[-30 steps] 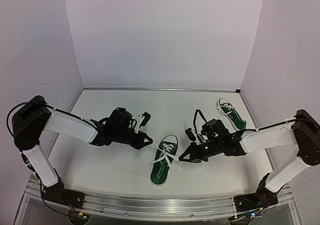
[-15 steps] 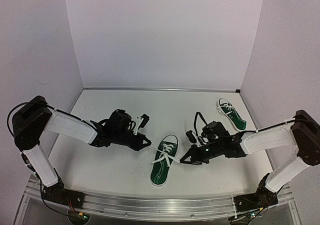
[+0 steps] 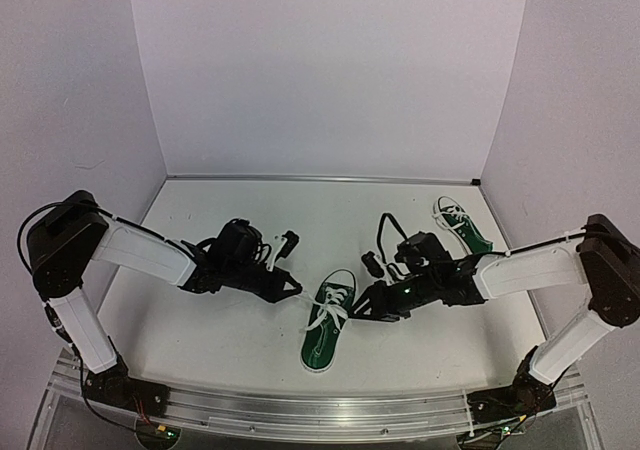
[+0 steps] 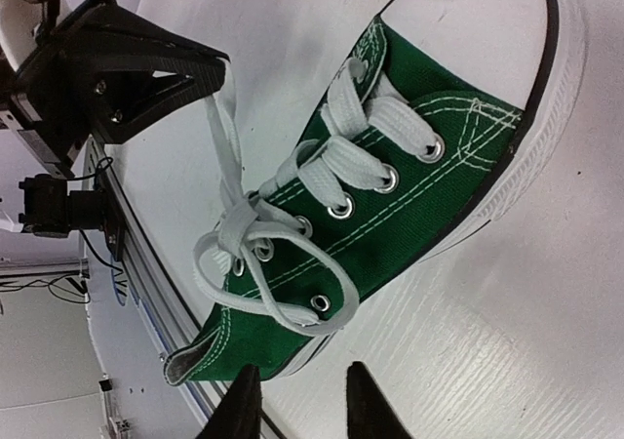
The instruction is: Tie the shoes
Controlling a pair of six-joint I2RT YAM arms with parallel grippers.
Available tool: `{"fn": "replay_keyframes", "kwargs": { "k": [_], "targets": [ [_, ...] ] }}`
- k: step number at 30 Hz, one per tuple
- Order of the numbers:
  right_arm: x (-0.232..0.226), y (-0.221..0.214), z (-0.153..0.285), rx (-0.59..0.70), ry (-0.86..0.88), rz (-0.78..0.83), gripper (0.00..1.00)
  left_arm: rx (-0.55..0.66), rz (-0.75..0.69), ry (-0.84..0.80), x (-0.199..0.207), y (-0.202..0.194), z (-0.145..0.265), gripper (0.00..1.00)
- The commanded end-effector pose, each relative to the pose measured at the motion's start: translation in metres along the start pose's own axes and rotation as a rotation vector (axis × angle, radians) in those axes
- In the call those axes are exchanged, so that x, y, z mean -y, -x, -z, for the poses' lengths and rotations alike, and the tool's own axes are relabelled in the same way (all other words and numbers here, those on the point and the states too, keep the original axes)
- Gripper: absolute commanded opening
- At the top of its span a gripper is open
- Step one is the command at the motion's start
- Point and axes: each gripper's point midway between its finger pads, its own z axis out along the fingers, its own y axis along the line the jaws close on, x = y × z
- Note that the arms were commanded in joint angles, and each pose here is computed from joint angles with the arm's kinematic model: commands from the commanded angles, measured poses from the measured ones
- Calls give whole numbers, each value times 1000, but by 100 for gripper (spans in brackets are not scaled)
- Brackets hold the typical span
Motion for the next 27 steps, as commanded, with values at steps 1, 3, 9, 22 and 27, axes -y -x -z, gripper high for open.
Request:
{"fn": "replay_keyframes", "kwargs": {
  "k": [1, 3, 9, 22, 27],
  "targets": [
    [-6, 8, -1, -1, 11, 10, 37, 46, -44, -19, 6, 20, 4, 0],
    [-8, 12, -1, 8, 15, 13, 42, 45, -47, -17, 6, 21, 4, 0],
    [-8, 18, -10, -7, 20, 52, 39, 45, -47, -17, 6, 22, 3, 0],
    [-9, 31, -15, -4, 58, 27, 42, 50, -55, -19, 8, 25, 5, 0],
    [-8, 40, -1, 34, 75, 11, 43, 47, -55, -23, 9, 24, 4, 0]
  ]
}}
